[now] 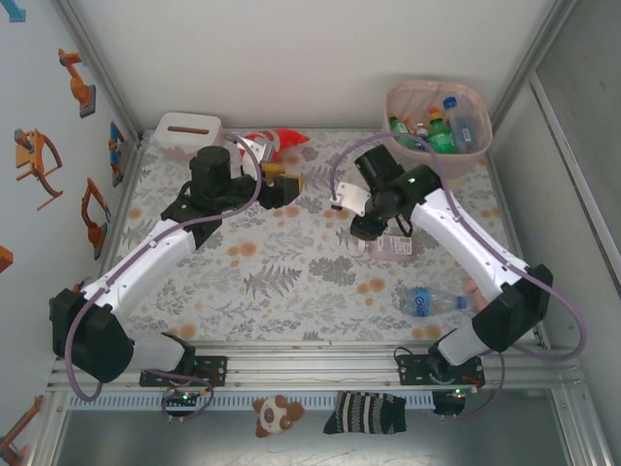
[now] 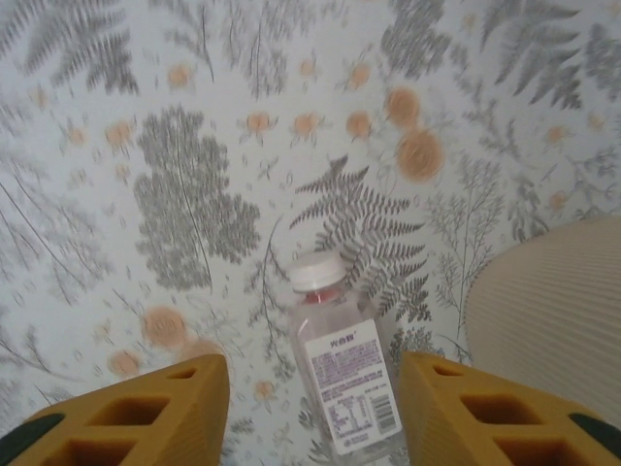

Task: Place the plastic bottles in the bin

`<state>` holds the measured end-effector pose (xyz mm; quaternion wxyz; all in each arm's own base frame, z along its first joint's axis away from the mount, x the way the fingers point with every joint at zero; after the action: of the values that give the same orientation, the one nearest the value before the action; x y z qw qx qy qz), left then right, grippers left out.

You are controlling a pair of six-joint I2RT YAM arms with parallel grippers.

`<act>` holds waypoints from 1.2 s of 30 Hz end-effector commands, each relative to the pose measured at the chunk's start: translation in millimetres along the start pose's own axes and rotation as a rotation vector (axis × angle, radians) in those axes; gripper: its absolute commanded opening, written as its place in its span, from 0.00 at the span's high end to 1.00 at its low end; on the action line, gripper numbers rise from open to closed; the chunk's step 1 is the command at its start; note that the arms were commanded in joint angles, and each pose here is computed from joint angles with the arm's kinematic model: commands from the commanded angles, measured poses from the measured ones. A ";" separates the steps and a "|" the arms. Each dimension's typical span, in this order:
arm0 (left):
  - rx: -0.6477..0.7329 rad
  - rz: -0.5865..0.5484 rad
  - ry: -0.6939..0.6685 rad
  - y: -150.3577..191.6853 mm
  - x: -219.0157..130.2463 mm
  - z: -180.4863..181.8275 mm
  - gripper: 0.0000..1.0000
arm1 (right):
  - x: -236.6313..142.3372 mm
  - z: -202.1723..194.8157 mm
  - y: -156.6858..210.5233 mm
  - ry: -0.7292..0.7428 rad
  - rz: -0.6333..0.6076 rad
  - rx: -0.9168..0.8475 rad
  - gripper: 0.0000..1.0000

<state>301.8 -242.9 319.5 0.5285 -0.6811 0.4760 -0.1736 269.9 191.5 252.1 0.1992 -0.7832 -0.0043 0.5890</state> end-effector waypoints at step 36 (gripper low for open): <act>-0.051 -0.078 -0.014 -7.2 -21.5 7.4 0.28 | 152.7 -6.4 97.9 -0.077 0.404 -0.084 0.06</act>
<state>303.7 -223.4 317.2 0.5159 -0.7079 0.4563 -0.1567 301.3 137.0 89.9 0.0453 -0.7706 0.1278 0.6228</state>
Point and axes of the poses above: each hand's point on the last joint's axis, 136 mm out from that joint toward the fingers, its own x axis out along the fingers, its own z axis along the line the jaws close on, y = z × x, the point moved 5 cm from there along -x, back along the fingers, and after that the axes turned 1 degree about -x, right-handed, at the moved point
